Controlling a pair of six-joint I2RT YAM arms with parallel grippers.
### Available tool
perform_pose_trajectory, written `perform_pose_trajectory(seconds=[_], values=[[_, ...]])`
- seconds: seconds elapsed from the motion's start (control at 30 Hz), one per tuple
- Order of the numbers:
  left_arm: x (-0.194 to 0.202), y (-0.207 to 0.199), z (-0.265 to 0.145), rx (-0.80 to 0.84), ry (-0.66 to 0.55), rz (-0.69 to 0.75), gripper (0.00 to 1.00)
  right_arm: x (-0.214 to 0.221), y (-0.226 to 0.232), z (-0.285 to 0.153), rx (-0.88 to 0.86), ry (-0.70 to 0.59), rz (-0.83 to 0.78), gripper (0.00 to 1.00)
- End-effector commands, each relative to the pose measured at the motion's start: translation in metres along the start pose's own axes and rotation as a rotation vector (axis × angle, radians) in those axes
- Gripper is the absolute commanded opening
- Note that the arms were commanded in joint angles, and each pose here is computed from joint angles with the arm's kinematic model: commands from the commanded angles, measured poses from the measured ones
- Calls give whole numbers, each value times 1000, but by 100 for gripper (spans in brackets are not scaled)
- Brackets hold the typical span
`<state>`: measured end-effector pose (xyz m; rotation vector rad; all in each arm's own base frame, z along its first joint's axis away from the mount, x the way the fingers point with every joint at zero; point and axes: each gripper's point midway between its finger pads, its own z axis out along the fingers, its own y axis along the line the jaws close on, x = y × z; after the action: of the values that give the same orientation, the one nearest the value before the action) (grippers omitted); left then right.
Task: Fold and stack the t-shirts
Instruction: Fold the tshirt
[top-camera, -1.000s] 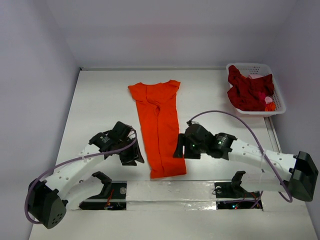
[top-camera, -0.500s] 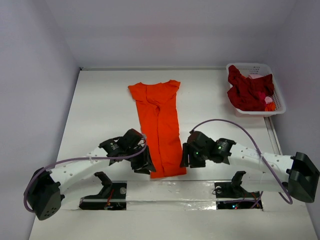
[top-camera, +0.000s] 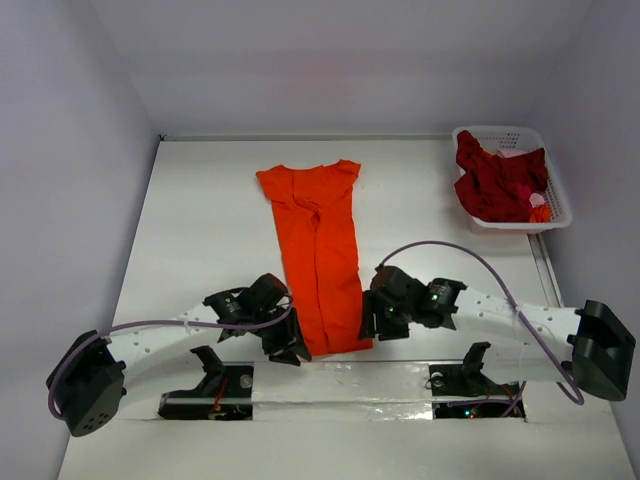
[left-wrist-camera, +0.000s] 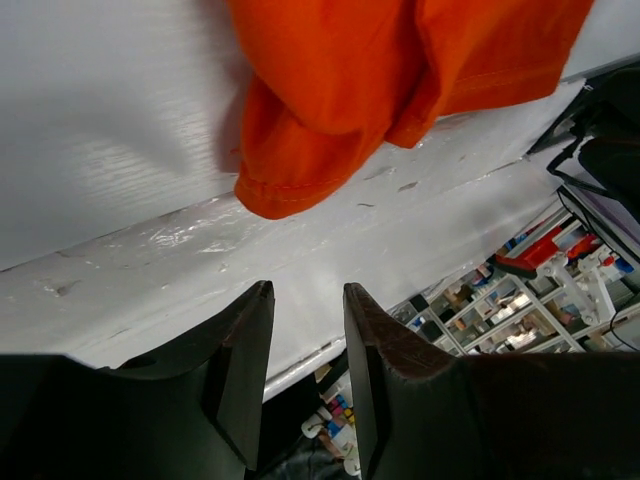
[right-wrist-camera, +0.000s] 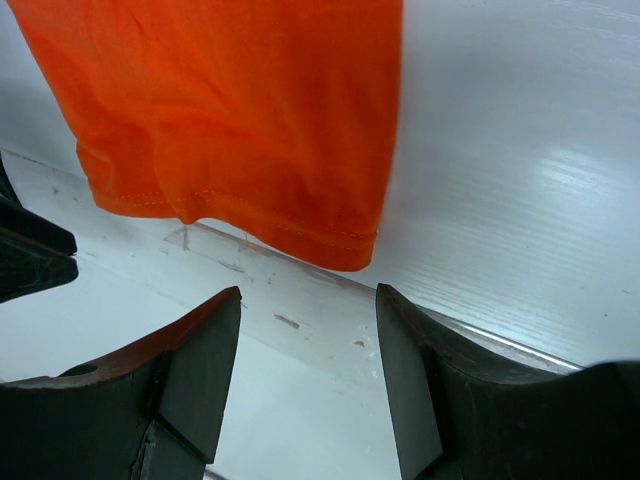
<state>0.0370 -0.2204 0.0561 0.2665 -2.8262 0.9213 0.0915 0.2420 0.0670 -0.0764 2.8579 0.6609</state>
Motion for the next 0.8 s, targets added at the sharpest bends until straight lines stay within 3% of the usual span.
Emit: perform_pose_trajectory(seconds=[0.0,0.3,0.6,0.77], values=[[3,3,4,17,11,-15,31,1,10,2,-29,3,-4,62],[-7,18,18,-38,-21,-19,29,-4,20,3,-43,-8,-8,62],[-28,34,16,-144,-146,-48,27,-9,26,1,-46,-17,-11,62],[-34,28,10,-124,-194,-47,27,-8,25,1,-48,-17,-7,62]])
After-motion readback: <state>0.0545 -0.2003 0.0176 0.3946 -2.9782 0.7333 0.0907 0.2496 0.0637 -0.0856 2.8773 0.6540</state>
